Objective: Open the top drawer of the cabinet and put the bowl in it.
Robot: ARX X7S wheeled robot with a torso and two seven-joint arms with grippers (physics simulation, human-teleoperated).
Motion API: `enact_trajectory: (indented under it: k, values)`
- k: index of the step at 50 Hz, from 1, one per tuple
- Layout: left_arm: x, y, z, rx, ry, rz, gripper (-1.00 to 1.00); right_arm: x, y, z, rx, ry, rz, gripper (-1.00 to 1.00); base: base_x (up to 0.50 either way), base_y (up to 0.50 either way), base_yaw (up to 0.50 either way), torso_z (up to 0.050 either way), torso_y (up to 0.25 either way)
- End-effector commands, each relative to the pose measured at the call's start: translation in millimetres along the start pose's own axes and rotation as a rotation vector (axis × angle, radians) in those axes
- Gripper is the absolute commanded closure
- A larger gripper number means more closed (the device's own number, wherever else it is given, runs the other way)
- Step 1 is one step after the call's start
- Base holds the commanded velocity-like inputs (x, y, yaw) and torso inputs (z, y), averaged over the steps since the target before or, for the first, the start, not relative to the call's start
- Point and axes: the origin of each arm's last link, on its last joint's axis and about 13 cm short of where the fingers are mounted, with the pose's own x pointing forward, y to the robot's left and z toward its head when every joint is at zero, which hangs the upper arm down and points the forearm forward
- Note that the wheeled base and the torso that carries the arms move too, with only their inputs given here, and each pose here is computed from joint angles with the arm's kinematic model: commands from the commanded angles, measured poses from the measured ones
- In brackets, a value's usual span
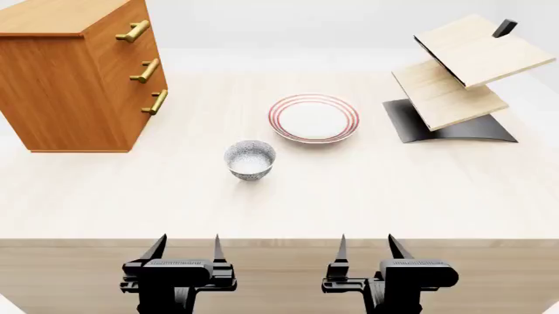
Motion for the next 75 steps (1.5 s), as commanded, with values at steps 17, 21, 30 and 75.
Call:
enact_trajectory:
  k: [17, 21, 30, 75]
  values:
    - [-1.4, 2.1, 3.7, -0.056, 0.005, -0.021, -1.0, -0.1, 0.3, 0.6, 0.007, 0.0, -0.001, -1.0, 0.0, 0.0, 0.0, 0.035, 0.0]
    - [-1.8, 2.1, 4.6, -0.055, 0.002, -0.023, -1.0, -0.3, 0.3, 0.9, 0.007, -0.001, -0.002, -1.0, 0.0, 0.0, 0.0, 0.05, 0.0]
    - [-2.5, 1.8, 6.5, -0.057, -0.006, -0.03, -1.0, -0.4, 0.1, 1.5, 0.01, -0.005, -0.003, -1.0, 0.0, 0.0, 0.0, 0.05, 0.0]
    - [-0.2, 2.5, 8.1, -0.039, -0.007, 0.033, -1.0, 0.0, -1.0, 1.7, -0.001, 0.027, -0.031, -1.0, 0.0, 0.24, 0.0, 0.021, 0.0]
